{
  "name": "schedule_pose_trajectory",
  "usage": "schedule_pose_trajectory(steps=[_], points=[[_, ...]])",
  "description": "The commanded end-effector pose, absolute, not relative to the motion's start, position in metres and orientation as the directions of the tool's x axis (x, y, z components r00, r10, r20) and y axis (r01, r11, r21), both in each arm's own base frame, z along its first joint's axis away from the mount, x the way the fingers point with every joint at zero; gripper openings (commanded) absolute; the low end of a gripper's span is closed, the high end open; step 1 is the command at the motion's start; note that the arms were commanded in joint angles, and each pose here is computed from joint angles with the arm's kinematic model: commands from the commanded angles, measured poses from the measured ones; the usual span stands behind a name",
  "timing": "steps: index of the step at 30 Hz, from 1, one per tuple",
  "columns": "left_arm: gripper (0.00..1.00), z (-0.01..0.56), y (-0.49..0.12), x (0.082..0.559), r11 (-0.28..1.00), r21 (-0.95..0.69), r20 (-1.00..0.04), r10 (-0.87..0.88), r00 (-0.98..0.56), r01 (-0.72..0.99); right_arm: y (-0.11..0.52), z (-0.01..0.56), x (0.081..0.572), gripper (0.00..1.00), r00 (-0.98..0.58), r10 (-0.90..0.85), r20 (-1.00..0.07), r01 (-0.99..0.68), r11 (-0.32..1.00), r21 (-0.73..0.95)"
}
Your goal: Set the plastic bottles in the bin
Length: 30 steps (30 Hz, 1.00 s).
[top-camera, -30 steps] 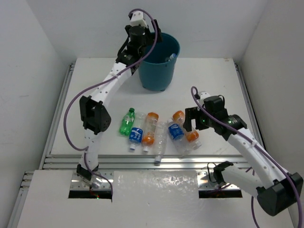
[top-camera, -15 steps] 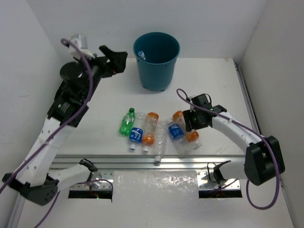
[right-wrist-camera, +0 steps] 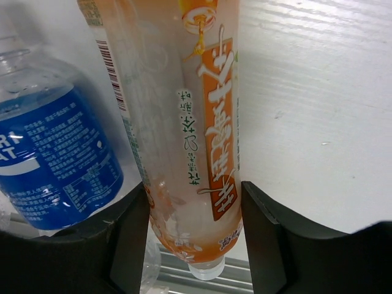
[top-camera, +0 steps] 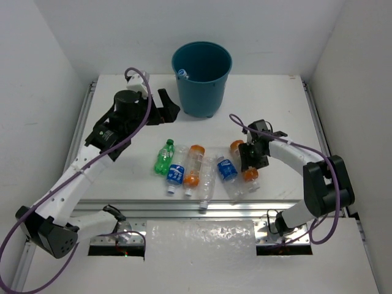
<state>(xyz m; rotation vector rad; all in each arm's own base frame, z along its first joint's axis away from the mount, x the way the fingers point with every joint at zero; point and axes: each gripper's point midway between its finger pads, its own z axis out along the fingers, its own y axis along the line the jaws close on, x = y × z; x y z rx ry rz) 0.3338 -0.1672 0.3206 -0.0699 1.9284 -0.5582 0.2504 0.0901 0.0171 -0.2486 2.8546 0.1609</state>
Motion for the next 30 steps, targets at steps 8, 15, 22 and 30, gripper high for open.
schedule_pose_trajectory(steps=[8, 15, 22, 30], points=[[1.0, 0.334, -0.258, 0.323, 0.597, -0.551, -0.825, -0.28, -0.491, 0.583, 0.095, 0.103, 0.288, 0.16, -0.823, -0.062, -0.565, -0.168, 0.976, 0.137], [1.0, 0.336, -0.317, 0.312, 0.424, -0.544, -0.836, -0.196, -0.513, 0.724, 0.165, 0.222, 0.274, 0.16, -0.635, -0.011, -0.773, -0.501, 0.767, 0.4], [1.0, 0.346, -0.362, 0.292, 0.335, -0.527, -0.848, -0.144, -0.511, 0.781, 0.207, 0.29, 0.233, 0.17, -0.548, 0.038, -0.836, -0.731, 0.464, 0.5], [0.49, 0.356, -0.388, 0.278, 0.232, -0.535, -0.845, -0.135, -0.518, 0.813, 0.213, 0.308, 0.212, 0.18, -0.518, 0.03, -0.855, -0.792, 0.362, 0.492]])
